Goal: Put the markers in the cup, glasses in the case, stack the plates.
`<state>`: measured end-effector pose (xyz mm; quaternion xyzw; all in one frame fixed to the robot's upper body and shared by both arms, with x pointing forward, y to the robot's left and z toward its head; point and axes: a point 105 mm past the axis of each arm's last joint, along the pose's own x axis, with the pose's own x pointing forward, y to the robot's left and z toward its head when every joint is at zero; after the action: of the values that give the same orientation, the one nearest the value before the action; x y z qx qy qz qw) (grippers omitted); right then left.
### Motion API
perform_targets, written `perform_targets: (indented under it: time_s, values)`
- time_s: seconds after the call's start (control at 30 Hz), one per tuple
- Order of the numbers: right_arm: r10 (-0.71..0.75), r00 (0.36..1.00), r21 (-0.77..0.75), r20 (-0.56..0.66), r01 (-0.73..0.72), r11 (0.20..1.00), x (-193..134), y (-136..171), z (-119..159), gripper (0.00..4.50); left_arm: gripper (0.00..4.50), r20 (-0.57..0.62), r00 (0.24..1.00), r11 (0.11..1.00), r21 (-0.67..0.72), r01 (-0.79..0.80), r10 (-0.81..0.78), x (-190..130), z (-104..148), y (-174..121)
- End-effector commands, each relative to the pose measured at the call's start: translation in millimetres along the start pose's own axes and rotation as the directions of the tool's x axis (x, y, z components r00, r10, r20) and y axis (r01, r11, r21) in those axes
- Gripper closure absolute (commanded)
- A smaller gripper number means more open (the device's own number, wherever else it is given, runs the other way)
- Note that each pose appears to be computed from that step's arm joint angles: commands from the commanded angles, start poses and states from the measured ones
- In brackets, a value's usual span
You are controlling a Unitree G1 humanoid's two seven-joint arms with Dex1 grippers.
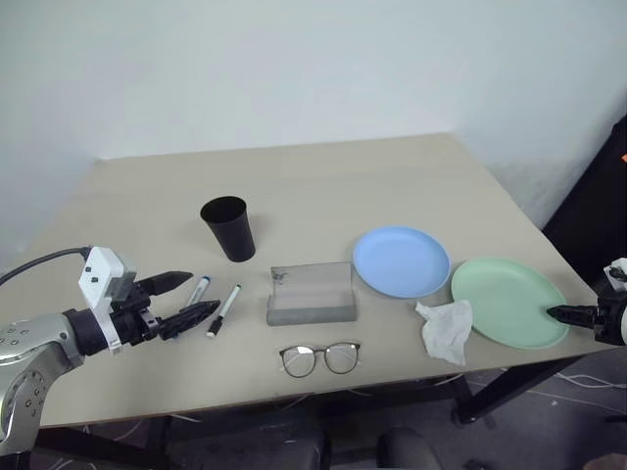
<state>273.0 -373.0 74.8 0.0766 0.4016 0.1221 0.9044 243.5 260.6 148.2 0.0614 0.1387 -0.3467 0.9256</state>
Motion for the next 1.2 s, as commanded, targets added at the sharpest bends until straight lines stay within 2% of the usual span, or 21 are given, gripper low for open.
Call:
perform_targets:
  time_s: [0.03, 0.1, 0.3, 0.43, 0.5, 0.6, 0.67, 0.77, 0.93, 1.1, 1.2]
  values:
    - [-0.013, 0.999, -0.03, 0.043, 0.014, 0.999, -0.7, 0.5, 14.0, 3.76, 0.23, 0.039, 0.999, 0.999, 0.032, -0.01, 0.009, -3.6, 10.9, -1.1]
    - [-0.015, 0.999, -0.032, 0.044, 0.016, 0.999, 0.0, 0.2, 14.6, 4.49, 0.23, 0.04, 0.999, 0.999, 0.031, -0.013, 0.011, -3.5, 10.8, -1.0]
    - [-0.074, 0.993, -0.034, 0.091, 0.077, 0.996, -0.1, -9.2, 24.7, 4.49, 0.23, 0.04, 0.999, 0.999, 0.032, -0.019, 0.017, -2.9, 10.9, 0.2]
    - [-0.15, 0.97, 0.056, 0.191, 0.142, 0.988, -5.1, -22.7, 47.3, 4.49, 0.23, 0.041, 0.999, 0.999, 0.034, -0.022, 0.02, -1.2, 11.0, 0.3]
    - [-0.159, 0.961, 0.097, 0.224, 0.141, 0.985, -7.4, -24.2, 56.6, 4.49, 0.23, 0.041, 0.999, 0.999, 0.034, -0.022, 0.021, -1.0, 11.0, 0.6]
    - [-0.172, 0.929, 0.201, 0.329, 0.109, 0.974, -14.6, -22.4, 85.6, 4.49, 0.23, 0.042, 0.999, 0.999, 0.035, -0.025, 0.024, -0.7, 11.5, 1.5]
    - [-0.169, 0.921, 0.215, 0.35, 0.096, 0.972, -15.1, -19.4, 95.4, 4.49, 0.23, 0.042, 0.999, 0.999, 0.036, -0.025, 0.024, -0.5, 11.5, 1.8]
    - [-0.122, 0.916, 0.189, 0.382, 0.052, 0.981, -12.9, -4.2, 114.7, 4.49, 0.23, 0.042, 0.999, 0.999, 0.037, -0.026, 0.025, -0.3, 11.7, 2.1]
    - [-0.07, 0.929, 0.107, 0.363, 0.033, 0.994, 1.9, 25.6, 137.4, 4.49, 0.23, 0.04, 0.999, 0.999, 0.039, -0.029, 0.027, 0.3, 11.6, 2.7]
    - [0.065, 0.966, 0.018, 0.252, -0.071, 0.997, 36.6, 82.8, 148.5, 4.49, 0.23, 0.04, 0.999, 0.999, 0.041, -0.034, 0.032, 1.1, 11.5, 2.5]
    - [0.101, 0.981, -0.001, 0.165, -0.103, 0.995, 51.6, 106.2, 147.6, 4.49, 0.23, 0.042, 0.998, 0.998, 0.039, -0.043, 0.042, -0.1, 10.5, 1.9]
